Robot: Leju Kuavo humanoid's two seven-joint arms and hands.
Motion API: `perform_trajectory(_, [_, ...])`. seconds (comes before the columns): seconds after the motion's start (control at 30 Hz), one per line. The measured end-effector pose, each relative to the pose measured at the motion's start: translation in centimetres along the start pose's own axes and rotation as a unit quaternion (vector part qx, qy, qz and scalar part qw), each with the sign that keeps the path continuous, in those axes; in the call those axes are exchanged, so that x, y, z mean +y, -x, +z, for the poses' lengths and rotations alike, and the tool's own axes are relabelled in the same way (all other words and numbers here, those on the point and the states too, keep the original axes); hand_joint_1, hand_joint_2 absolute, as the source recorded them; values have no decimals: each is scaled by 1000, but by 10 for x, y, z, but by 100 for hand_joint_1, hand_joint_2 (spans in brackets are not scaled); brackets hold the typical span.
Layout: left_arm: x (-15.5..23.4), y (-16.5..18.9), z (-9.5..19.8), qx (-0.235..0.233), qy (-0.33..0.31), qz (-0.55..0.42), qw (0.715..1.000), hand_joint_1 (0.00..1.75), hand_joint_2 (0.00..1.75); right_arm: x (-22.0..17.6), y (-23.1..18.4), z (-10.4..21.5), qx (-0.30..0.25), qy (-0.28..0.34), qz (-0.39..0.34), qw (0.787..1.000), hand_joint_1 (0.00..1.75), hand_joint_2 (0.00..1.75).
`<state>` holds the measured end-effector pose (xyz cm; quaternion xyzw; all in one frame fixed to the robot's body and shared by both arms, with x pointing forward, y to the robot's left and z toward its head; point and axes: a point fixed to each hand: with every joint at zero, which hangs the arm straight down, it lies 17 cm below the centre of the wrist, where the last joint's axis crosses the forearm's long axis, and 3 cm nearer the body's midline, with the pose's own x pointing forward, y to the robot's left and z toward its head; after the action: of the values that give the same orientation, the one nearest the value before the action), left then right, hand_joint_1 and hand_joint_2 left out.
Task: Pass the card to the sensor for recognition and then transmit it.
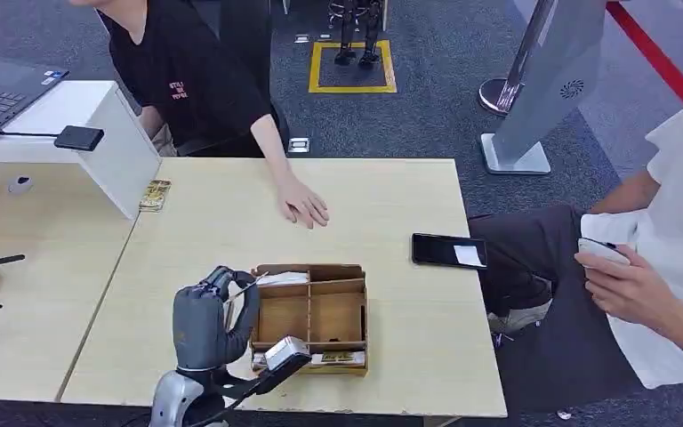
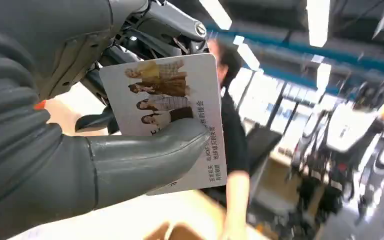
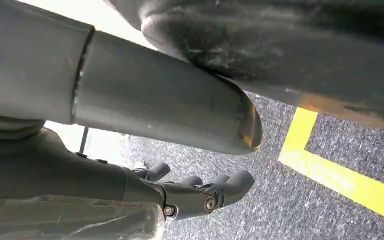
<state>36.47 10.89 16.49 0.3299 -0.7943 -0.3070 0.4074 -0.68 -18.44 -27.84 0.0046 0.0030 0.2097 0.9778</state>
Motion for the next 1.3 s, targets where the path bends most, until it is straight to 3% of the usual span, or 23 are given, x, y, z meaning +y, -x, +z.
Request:
perform_trajectory(0.2, [-25,11,14,54,58,105,991,175,175,2,3,0,3,-5,-8,1000,0,0])
perform_trajectory(0.7, [-41,13,19,97,95,205,969,175,175,2,6,0,8,-8,-13,1000,0,0])
perform_trajectory(1.3, [-31,41,-23,149,94,304,936,175,175,2,7,0,10,-10,-6,1000,0,0])
